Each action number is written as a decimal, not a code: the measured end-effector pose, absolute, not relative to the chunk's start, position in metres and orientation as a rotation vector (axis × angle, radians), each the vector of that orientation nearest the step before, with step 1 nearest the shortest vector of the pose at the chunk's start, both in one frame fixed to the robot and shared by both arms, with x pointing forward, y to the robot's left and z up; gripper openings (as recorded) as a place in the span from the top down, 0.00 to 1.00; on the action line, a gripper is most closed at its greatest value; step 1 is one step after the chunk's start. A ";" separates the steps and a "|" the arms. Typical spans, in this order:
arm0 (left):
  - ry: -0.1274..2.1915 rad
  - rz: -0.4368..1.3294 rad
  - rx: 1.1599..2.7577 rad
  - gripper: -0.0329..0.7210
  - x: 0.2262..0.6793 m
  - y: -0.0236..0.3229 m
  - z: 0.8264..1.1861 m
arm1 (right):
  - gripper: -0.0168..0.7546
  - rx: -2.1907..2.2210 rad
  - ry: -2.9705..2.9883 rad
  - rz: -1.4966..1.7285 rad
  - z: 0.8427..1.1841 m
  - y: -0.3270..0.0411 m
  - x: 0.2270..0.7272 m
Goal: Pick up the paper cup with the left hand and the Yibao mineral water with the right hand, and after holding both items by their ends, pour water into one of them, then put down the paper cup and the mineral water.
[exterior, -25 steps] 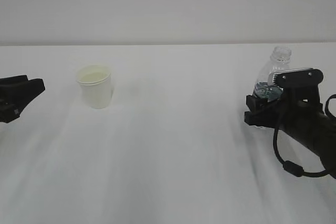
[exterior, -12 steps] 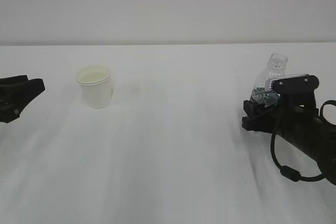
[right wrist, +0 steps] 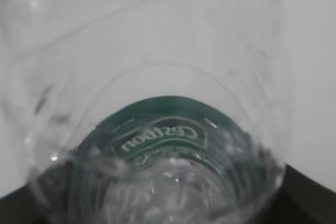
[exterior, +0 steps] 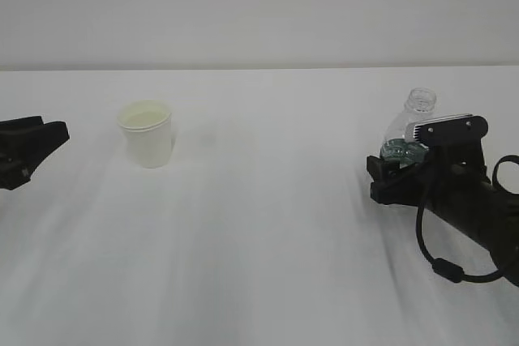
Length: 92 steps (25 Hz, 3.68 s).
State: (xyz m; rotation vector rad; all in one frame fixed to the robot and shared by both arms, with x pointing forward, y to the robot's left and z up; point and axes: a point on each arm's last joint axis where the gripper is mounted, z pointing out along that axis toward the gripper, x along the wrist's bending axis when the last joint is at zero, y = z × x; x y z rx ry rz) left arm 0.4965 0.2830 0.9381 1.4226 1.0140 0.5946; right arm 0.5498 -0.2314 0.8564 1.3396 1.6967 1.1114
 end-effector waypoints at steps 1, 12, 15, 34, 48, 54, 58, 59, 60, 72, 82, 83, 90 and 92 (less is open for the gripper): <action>1.014 0.595 1.423 0.50 0.496 0.283 0.938 | 0.23 1.337 1.694 1.114 0.857 -0.231 0.550; 1.014 0.595 1.423 0.42 0.496 0.283 0.938 | 0.19 1.400 1.683 1.113 0.846 -0.242 0.503; 1.014 0.595 1.423 0.42 0.496 0.283 0.938 | 0.19 1.444 1.702 1.080 0.841 -0.246 0.490; 1.040 0.602 1.244 0.42 0.491 0.286 0.973 | 0.21 1.326 1.503 1.252 0.914 -0.251 0.471; 0.970 0.655 1.062 0.44 0.480 0.289 1.022 | 0.21 1.330 1.489 1.272 0.958 -0.249 0.480; 0.918 0.659 1.000 0.44 0.490 0.291 1.056 | 0.21 1.317 1.520 1.247 0.980 -0.246 0.490; 0.891 0.657 0.966 0.44 0.499 0.293 1.075 | 0.21 1.299 1.509 1.257 0.999 -0.245 0.495; 0.890 0.656 0.958 0.44 0.501 0.294 1.079 | 0.21 1.287 1.508 1.257 1.005 -0.245 0.497; 0.896 0.657 0.950 0.44 0.503 0.295 1.083 | 0.21 1.275 1.514 1.249 1.011 -0.244 0.498; 0.945 0.666 0.865 0.44 0.526 0.304 1.134 | 0.21 1.208 1.544 1.201 1.077 -0.240 0.518; 0.975 0.584 0.639 0.44 0.535 0.315 1.185 | 0.21 1.184 1.554 1.200 1.122 -0.237 0.529; 0.974 0.563 0.592 0.44 0.535 0.317 1.190 | 0.21 1.181 1.556 1.199 1.127 -0.237 0.530; 0.971 0.457 0.396 0.44 0.533 0.328 1.207 | 0.21 1.144 1.548 1.203 1.157 -0.236 0.533; 0.953 0.447 0.371 0.44 0.532 0.332 1.216 | 0.21 1.139 1.546 1.205 1.165 -0.236 0.533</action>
